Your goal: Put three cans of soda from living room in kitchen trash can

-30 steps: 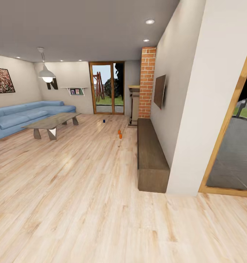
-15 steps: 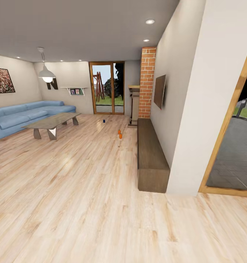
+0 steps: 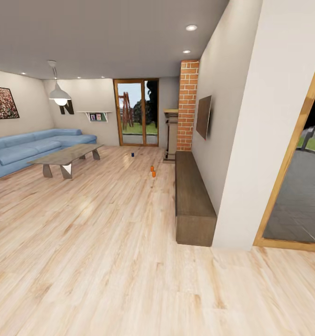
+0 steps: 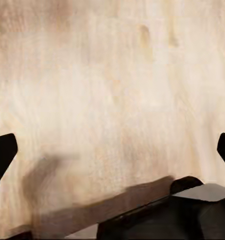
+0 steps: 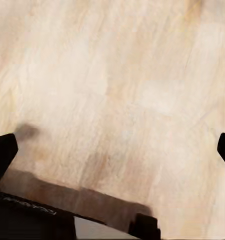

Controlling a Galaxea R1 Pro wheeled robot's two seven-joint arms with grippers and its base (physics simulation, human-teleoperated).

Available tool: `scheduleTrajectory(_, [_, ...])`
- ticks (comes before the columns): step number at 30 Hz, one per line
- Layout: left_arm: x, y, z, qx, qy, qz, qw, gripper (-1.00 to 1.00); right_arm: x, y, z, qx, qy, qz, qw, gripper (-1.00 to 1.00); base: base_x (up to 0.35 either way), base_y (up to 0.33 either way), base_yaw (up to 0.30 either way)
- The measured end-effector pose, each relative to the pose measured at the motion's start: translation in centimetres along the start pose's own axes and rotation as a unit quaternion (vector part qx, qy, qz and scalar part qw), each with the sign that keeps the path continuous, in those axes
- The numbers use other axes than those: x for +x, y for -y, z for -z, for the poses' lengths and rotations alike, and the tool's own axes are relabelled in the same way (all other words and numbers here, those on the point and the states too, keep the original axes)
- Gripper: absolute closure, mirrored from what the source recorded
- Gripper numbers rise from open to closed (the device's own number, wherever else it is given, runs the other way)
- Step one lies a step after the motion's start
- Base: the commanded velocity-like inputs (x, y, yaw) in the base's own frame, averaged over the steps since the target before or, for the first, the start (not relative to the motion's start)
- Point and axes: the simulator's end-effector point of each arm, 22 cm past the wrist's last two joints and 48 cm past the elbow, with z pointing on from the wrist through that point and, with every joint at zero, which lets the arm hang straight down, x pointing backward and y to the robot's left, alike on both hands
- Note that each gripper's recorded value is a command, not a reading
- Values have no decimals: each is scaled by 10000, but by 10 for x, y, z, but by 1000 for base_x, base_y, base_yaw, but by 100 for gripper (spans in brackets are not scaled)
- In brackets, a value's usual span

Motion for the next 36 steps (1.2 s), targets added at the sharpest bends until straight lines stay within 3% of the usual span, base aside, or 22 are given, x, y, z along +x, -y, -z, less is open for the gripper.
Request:
scheduleTrajectory(1, [-74, 29, 16, 759, 656, -528, 9936, -100, -40, -8, 10, -380, 389, 236, 9982, -100, 0, 0, 0])
scheduleTrajectory(2, [-65, 27, 20, 892, 564, -476, 9933, -100, -44, -10, 12, -485, 421, 289, 9975, -100, 0, 0, 0])
scheduleTrajectory(4, [-78, 28, 39, 1294, 696, -511, 9878, -100, -62, -16, 21, -785, 663, 484, 9935, -100, 0, 0, 0])
scheduleTrajectory(14, [-86, 24, 48, 1358, 797, -494, 9863, -100, -65, -17, 24, -886, 718, 541, 9920, -100, 37, 3, 0])
scheduleTrajectory(22, [-86, 23, 48, 1362, 797, -489, 9863, -100, -65, -17, 24, -896, 699, 520, 9922, -100, 281, 54, 26])
scheduleTrajectory(36, [-84, 23, 48, 1369, 779, -476, 9864, -100, -63, -17, 23, -904, 668, 501, 9924, -100, 328, 126, 212])
